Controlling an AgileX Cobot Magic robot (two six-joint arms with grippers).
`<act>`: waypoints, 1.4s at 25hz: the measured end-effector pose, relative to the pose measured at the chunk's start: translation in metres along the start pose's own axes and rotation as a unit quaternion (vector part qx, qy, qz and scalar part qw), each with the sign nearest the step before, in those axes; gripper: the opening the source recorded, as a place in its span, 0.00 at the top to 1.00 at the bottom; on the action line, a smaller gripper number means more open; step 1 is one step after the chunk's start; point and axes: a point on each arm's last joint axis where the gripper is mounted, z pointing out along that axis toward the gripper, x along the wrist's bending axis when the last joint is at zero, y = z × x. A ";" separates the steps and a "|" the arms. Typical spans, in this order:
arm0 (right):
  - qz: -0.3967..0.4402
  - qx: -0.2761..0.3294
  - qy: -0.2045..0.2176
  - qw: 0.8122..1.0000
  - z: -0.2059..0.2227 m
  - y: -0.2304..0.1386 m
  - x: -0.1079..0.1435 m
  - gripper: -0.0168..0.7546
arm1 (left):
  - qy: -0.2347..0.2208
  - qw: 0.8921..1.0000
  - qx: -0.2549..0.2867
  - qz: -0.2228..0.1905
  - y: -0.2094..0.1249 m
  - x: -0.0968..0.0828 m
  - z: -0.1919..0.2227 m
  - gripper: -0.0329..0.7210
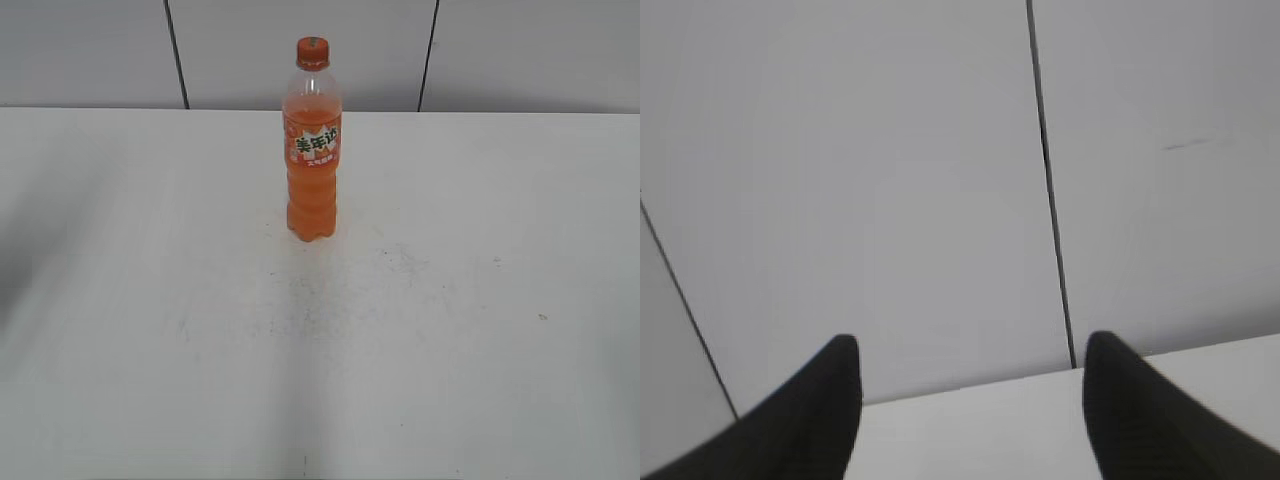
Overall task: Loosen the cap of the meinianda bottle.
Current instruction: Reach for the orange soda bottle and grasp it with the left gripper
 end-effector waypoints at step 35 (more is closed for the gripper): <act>0.000 0.000 0.000 1.000 0.000 0.000 0.000 0.31 | -0.561 0.826 0.058 -0.016 -0.145 -0.158 0.173 0.24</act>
